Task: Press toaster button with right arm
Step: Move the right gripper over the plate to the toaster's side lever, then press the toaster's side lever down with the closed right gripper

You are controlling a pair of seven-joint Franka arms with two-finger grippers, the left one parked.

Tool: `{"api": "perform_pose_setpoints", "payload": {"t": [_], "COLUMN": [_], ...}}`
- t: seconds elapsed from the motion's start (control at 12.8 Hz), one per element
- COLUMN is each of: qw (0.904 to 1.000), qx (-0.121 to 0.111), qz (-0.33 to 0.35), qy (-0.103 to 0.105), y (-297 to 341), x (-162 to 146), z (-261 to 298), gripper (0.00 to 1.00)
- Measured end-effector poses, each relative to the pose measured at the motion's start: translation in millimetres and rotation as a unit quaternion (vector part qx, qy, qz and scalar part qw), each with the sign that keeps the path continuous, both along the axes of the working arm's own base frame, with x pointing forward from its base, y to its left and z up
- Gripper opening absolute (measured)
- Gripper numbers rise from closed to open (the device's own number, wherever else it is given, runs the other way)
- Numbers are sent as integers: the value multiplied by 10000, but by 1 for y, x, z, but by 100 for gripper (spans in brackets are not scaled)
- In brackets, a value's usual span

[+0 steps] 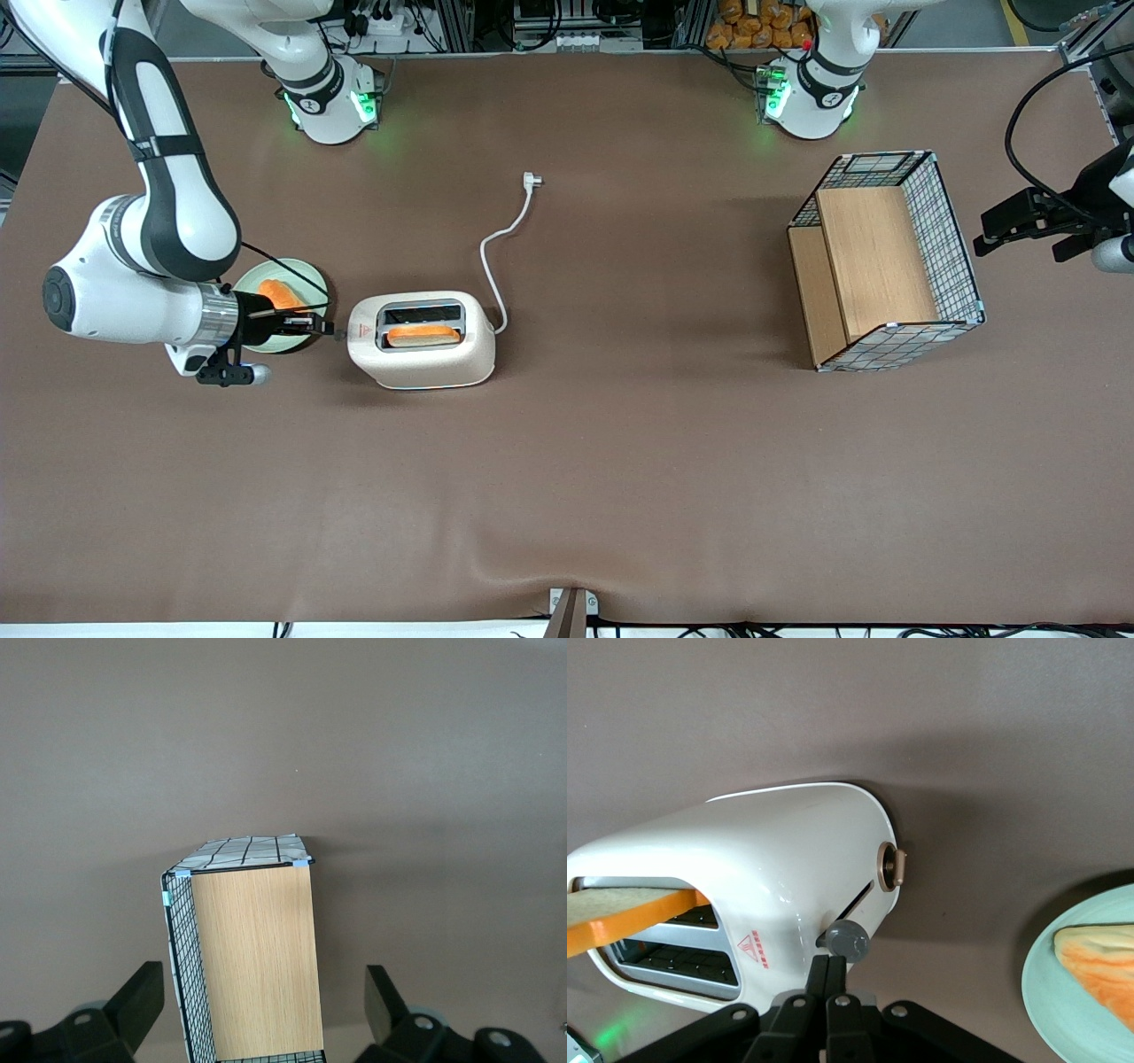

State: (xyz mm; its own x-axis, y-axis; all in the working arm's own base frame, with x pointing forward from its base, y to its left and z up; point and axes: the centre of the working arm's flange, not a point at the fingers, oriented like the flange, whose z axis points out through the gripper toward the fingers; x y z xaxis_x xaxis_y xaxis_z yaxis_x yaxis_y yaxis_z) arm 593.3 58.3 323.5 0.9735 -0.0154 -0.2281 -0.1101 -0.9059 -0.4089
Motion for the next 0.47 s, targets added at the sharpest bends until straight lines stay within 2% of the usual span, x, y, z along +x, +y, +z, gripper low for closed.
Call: {"api": "perform_pose_setpoints", "payload": {"t": [0.47], "qw": [10000], "qx": [18], "qz": [10], "qy": [71], "y": [1], "x": [-1], "z": [-9], "gripper": [1]}}
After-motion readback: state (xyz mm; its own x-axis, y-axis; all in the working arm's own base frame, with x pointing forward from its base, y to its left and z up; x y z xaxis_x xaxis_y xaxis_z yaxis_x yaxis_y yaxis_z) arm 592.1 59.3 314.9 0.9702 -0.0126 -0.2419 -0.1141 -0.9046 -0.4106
